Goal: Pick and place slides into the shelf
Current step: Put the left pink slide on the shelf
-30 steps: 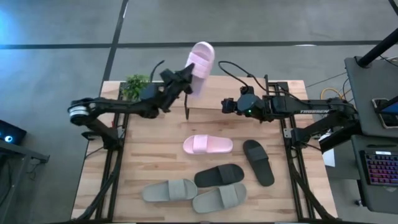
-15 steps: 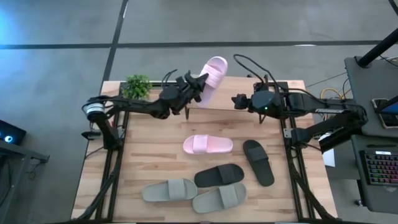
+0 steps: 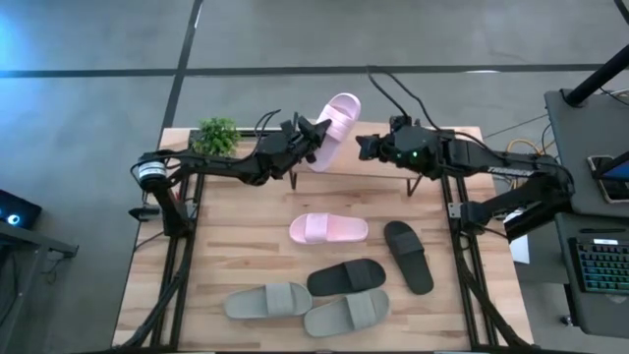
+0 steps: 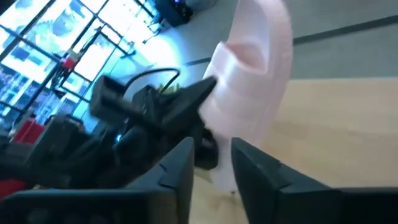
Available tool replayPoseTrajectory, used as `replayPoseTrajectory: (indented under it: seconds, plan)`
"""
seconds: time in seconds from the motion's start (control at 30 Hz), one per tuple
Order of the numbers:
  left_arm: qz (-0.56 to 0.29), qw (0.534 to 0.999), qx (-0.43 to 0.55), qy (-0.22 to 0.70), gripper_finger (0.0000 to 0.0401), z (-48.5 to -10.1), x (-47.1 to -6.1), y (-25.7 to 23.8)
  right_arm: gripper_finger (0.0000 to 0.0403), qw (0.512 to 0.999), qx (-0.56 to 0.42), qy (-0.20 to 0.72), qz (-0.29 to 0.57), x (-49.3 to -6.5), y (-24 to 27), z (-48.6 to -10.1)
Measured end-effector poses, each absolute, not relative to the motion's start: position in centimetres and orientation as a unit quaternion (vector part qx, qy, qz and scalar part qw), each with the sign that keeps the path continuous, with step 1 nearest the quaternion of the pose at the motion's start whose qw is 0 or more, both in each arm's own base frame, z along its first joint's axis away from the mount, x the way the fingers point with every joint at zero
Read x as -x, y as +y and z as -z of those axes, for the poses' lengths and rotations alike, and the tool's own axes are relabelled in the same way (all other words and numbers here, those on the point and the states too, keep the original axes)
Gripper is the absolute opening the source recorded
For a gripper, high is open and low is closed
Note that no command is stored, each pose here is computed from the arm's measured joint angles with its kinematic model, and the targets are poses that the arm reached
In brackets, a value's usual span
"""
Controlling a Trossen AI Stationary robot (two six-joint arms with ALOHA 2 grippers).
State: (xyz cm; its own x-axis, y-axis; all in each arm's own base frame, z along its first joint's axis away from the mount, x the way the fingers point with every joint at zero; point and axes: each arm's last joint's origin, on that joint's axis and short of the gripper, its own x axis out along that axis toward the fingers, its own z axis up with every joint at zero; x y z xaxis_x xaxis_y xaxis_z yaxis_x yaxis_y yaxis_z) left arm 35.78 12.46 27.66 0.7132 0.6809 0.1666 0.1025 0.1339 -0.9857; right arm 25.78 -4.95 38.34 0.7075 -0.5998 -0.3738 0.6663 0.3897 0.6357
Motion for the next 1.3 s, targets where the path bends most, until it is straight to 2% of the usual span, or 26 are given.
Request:
replayPoseTrajectory:
  seconds: [0.17, 0.3, 0.43, 0.63, 0.77, 0.97, 1.3]
  plan:
    - [-0.212, 0.687, 0.623, -0.308, 0.0013, -27.6, -35.8, 12.5, 0.0057, 0.840, -0.409, 0.026, 0.354, -25.9, -7.1, -38.8]
    - [-0.211, 0.687, 0.623, -0.308, 0.0018, -27.6, -35.8, 12.4, 0.0049, 0.845, -0.409, 0.018, 0.345, -26.6, -8.2, -38.6]
    - [-0.211, 0.688, 0.623, -0.307, 0.0051, -27.6, -35.8, 12.4, 0.0069, 0.845, -0.403, 0.017, 0.351, -26.9, -8.7, -38.4]
    - [-0.214, 0.688, 0.623, -0.304, 0.0130, -27.5, -35.8, 12.4, 0.0125, 0.845, -0.409, 0.032, 0.344, -27.3, -9.1, -37.9]
    - [-0.192, 0.697, 0.628, -0.290, 0.0163, -27.7, -35.9, 12.2, 0.0153, 0.840, -0.410, 0.038, 0.352, -27.6, -9.8, -37.4]
    - [-0.170, 0.703, 0.632, -0.279, 0.0172, -28.6, -35.4, 11.8, 0.0174, 0.836, -0.410, 0.048, 0.362, -27.7, -10.3, -36.9]
    - [-0.206, 0.710, 0.628, -0.242, 0.0172, -29.3, -33.8, 11.2, 0.0178, 0.817, -0.403, 0.090, 0.402, -26.9, -11.5, -35.7]
